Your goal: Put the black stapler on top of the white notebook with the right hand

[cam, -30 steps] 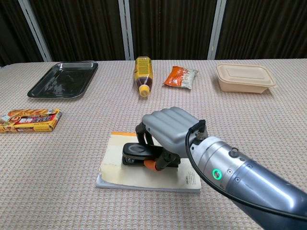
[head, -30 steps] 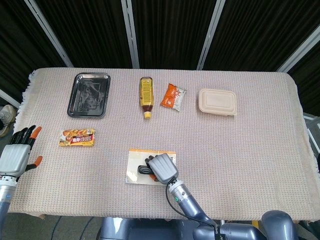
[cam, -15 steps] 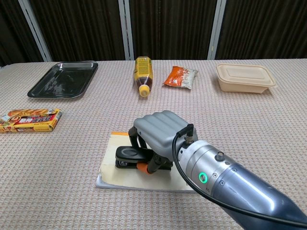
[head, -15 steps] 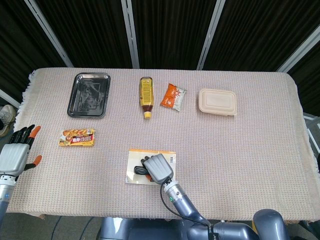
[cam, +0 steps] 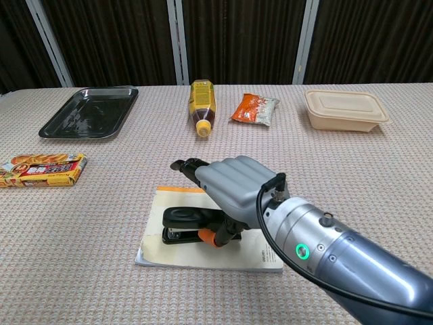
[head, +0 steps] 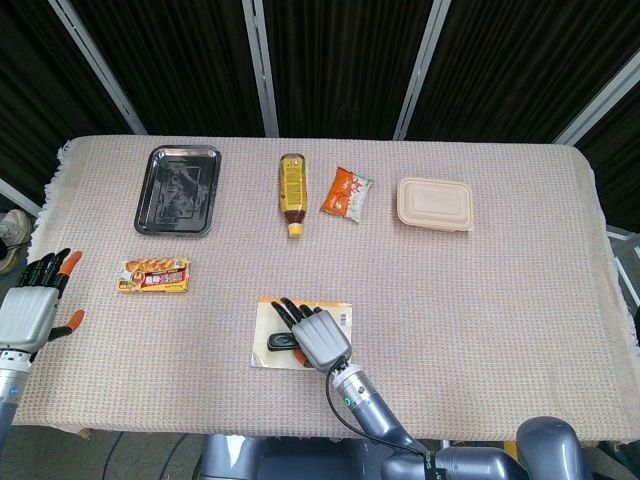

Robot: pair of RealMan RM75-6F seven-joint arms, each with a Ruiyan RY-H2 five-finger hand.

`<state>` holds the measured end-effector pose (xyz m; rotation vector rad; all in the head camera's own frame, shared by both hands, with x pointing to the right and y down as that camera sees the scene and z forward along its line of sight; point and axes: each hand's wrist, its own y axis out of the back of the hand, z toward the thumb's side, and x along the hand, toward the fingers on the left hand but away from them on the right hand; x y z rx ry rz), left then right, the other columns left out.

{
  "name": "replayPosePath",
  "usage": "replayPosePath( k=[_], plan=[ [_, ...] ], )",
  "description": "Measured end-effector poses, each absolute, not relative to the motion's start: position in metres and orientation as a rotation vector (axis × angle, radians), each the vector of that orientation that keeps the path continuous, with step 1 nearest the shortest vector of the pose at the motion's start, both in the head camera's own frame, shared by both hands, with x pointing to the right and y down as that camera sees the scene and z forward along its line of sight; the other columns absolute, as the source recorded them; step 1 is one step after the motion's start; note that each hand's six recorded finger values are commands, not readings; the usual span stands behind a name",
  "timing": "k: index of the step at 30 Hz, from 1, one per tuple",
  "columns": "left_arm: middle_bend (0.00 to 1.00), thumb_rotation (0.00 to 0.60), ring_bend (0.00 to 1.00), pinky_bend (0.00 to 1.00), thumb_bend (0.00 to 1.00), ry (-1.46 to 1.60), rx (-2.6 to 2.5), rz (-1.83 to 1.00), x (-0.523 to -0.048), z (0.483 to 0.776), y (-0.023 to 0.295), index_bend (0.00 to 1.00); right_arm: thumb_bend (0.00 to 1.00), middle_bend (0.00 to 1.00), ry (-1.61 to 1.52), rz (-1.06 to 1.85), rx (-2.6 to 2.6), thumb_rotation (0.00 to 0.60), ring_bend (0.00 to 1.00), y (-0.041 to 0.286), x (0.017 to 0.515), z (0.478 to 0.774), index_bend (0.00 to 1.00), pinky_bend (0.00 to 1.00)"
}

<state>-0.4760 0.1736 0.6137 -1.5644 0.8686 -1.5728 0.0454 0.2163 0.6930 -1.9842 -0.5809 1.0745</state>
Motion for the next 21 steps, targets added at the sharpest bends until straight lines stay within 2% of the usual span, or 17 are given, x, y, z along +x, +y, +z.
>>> replayPosePath(
  k=[3, 5, 8, 14, 21],
  plan=[
    [0.00, 0.600, 0.00, 0.10, 0.32, 0.871, -1.565, -1.570, -0.476, 0.613, 0.174, 0.00, 0.30, 0.02, -0.583, 1.076, -1.961, 0.600, 0.19, 0.215, 0.053, 0.686, 0.00, 0.37],
    [0.00, 0.600, 0.00, 0.10, 0.32, 0.876, -1.562, -1.566, -0.476, 0.612, 0.174, 0.00, 0.28, 0.00, -0.584, 1.079, -1.938, 0.600, 0.13, 0.214, 0.060, 0.681, 0.00, 0.28],
    [0.00, 0.600, 0.00, 0.10, 0.32, 0.884, -1.557, -1.560, -0.477, 0.609, 0.175, 0.00, 0.26, 0.00, -0.591, 1.091, -1.876, 0.600, 0.06, 0.207, 0.079, 0.671, 0.00, 0.20],
    [0.00, 0.600, 0.00, 0.10, 0.32, 0.898, -1.539, -1.536, -0.475, 0.601, 0.177, 0.00, 0.24, 0.00, -0.649, 1.143, -1.726, 0.600, 0.01, 0.185, 0.144, 0.646, 0.00, 0.14],
    [0.00, 0.600, 0.00, 0.10, 0.32, 0.895, -1.511, -1.530, -0.470, 0.598, 0.180, 0.00, 0.24, 0.00, -0.780, 1.214, -1.659, 0.600, 0.00, 0.159, 0.225, 0.627, 0.00, 0.12]
  ],
)
